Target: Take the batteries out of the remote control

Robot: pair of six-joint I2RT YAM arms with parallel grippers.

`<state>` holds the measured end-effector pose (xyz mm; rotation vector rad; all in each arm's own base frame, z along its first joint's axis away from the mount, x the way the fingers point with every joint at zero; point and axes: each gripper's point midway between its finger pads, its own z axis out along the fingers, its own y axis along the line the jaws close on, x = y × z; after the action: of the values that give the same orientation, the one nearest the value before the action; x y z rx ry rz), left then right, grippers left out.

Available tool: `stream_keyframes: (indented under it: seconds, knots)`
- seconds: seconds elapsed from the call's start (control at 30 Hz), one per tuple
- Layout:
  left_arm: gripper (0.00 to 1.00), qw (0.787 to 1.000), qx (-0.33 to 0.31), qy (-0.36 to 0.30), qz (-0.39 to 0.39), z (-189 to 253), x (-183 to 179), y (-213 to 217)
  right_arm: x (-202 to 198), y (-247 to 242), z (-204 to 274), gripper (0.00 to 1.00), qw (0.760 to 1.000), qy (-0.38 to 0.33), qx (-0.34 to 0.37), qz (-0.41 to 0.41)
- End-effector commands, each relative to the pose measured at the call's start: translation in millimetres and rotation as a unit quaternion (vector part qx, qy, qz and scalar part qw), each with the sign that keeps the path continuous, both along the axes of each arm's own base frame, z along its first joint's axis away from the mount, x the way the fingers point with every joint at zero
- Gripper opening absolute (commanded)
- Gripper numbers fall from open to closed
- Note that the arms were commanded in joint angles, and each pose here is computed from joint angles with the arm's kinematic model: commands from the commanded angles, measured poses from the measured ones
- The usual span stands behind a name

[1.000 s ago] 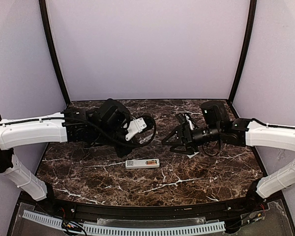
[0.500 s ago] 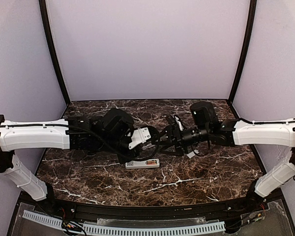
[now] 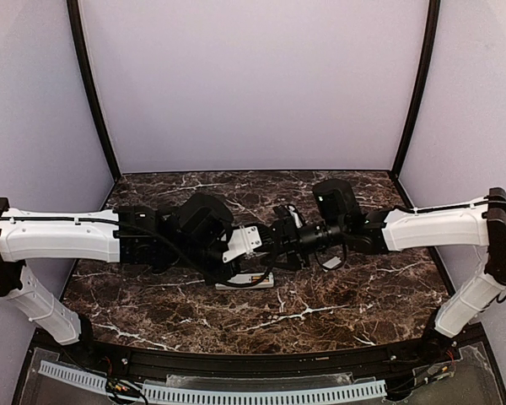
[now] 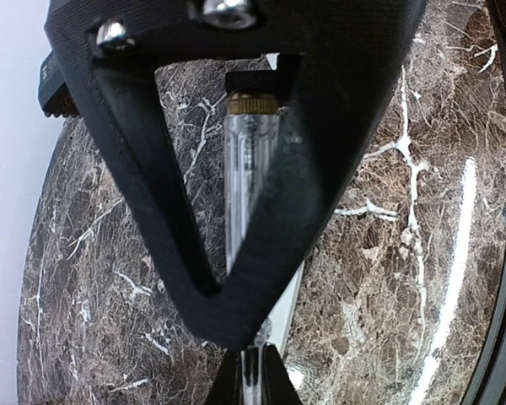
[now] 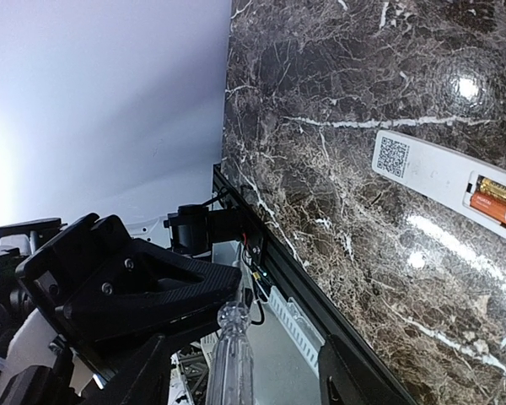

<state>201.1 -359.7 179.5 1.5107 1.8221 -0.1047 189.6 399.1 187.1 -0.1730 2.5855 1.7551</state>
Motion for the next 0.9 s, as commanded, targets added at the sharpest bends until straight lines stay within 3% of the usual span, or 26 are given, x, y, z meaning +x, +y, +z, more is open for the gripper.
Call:
stream_keyframes:
  seconds: [0.0, 0.27, 0.67, 0.87]
  knots:
    - [0.0, 1.0, 0.002, -0.017, -0.003, 4.1, -2.8, 4.1, -1.0, 11.1, 10.7, 0.55, 1.0, 0.001, 0.025, 0.006]
    - [0.0, 0.999, 0.015, -0.034, -0.001, 2.9, -2.2, 5.1, -2.7, 17.6, 6.6, 0.42, 0.999, 0.019, 0.029, 0.011]
    - [0.0, 0.996, 0.046, -0.073, -0.004, -2.3, -3.3, 7.2, -2.3, 19.9, 2.5, 0.4, 0.999, 0.036, 0.03, 0.006]
    - [0.0, 0.995, 0.054, -0.082, -0.004, -3.4, -3.6, 7.7, -2.0, 20.9, 0.0, 0.31, 0.999, 0.041, 0.032, 0.004]
